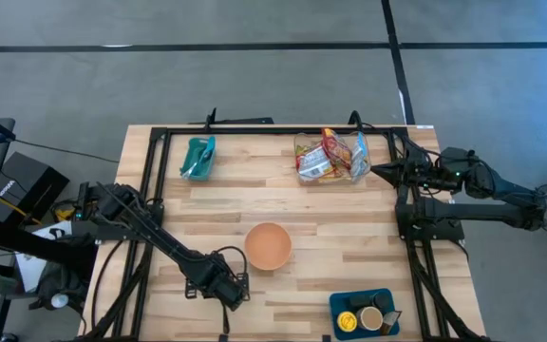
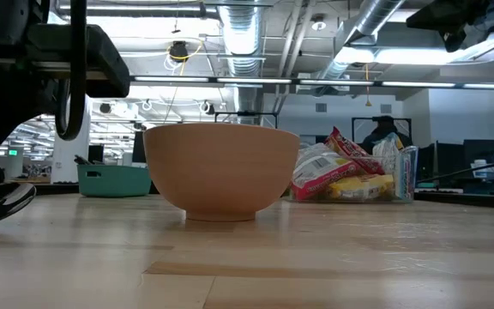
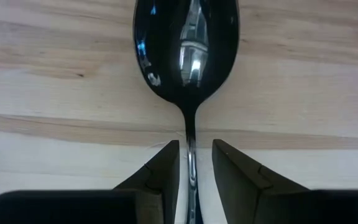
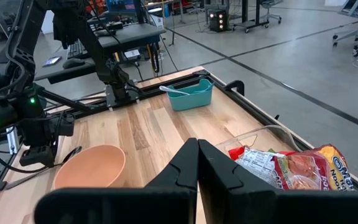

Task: Pick & Place Food Item
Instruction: Put the black spoon into the light green bin

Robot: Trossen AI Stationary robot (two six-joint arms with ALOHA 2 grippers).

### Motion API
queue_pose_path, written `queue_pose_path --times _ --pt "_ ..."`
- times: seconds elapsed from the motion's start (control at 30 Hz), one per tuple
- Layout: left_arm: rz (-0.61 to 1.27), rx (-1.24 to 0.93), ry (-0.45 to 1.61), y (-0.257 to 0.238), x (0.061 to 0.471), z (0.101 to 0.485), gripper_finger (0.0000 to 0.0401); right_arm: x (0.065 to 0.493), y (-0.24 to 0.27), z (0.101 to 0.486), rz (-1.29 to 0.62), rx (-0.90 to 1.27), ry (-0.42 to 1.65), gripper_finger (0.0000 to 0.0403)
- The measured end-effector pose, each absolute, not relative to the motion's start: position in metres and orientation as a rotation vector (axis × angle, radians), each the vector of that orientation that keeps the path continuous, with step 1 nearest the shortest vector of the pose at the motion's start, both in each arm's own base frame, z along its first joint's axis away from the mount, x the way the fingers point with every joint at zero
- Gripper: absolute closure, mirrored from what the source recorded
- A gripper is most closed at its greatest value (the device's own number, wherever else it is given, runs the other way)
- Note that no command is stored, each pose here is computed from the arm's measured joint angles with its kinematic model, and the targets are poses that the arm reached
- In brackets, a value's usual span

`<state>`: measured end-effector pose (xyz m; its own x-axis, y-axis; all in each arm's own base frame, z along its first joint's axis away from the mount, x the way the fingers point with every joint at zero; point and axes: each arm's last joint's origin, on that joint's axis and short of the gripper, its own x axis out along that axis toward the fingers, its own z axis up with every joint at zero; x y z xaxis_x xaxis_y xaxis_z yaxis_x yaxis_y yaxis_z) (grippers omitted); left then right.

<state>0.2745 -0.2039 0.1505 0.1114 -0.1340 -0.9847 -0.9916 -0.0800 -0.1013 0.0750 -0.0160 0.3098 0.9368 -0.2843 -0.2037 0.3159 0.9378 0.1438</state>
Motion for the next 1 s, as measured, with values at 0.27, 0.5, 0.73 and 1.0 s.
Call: queue_pose_path --times 0.27,0.5,0.73,1.0 --pt "1.115 -1.411 1.181 -0.204 0.275 0.150 0.0312 0.075 -0.016 0.310 -0.308 0.176 0.182 0.0403" --pt "1.117 -1.410 1.180 -0.203 0.274 0.148 0.0312 0.075 -0.016 0.310 -0.308 0.175 0.182 0.0403" --pt "1.087 -1.443 1.174 -0.201 0.271 0.137 0.0312 0.075 -0.016 0.310 -0.308 0.175 0.183 0.0403" --pt "1.100 -1.433 1.177 -0.201 0.270 0.137 0.0312 0.075 -0.016 0.310 -0.308 0.175 0.182 0.0403"
